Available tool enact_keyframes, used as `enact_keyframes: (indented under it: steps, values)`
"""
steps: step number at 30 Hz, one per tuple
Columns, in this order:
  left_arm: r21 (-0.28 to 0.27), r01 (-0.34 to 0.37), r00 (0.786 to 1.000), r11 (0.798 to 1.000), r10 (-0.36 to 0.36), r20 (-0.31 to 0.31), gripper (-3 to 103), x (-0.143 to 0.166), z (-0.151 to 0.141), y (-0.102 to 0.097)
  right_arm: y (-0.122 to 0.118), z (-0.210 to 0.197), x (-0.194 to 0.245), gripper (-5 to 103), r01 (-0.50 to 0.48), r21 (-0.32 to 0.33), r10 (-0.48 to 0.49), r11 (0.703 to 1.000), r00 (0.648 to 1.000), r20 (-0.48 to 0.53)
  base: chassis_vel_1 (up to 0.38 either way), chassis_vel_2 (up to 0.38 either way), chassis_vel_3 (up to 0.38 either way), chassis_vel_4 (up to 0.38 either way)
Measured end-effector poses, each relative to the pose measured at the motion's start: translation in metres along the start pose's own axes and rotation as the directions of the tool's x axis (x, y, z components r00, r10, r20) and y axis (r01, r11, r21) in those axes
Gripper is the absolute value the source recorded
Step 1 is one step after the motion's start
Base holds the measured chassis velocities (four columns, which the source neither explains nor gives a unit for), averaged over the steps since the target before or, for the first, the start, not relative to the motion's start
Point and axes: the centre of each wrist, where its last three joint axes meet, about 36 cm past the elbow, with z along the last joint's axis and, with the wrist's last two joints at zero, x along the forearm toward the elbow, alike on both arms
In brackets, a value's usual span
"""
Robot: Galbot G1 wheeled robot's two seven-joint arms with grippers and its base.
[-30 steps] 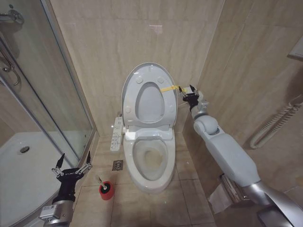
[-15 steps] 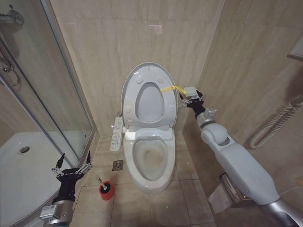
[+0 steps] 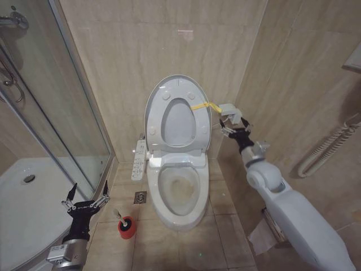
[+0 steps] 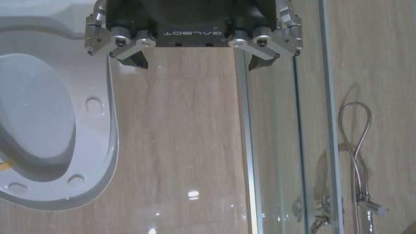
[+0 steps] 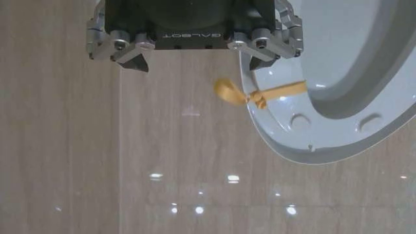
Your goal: Open the toilet lid, clean the toilet bowl with a toilet brush, close the toilet lid, and flush.
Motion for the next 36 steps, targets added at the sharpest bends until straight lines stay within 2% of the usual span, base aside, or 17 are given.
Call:
enact_keyframes:
  steps: [8,21,27,36]
  values:
    - [0.000,0.000,1.000,1.000,0.000,0.000,100,0.000,0.000,0.000,0.018,0.013,0.047,100,-0.030,-0.020,0.030,0.999,0.999,-0.030,0.000,0.000,0.000,0.000]
    - [0.000,0.000,1.000,1.000,0.000,0.000,100,0.000,0.000,0.000,0.019,0.026,0.091,100,-0.095,-0.044,0.093,0.994,0.994,-0.052,0.000,0.000,0.000,0.000]
    - [0.000,0.000,1.000,1.000,0.000,0.000,100,0.000,0.000,0.000,0.012,0.033,0.110,100,-0.113,0.023,0.113,0.993,0.993,-0.023,0.000,0.000,0.000,0.000]
    - [0.000,0.000,1.000,1.000,0.000,0.000,100,0.000,0.000,0.000,0.016,0.046,0.140,100,-0.157,0.012,0.157,0.988,0.985,-0.065,0.000,0.000,0.000,0.000]
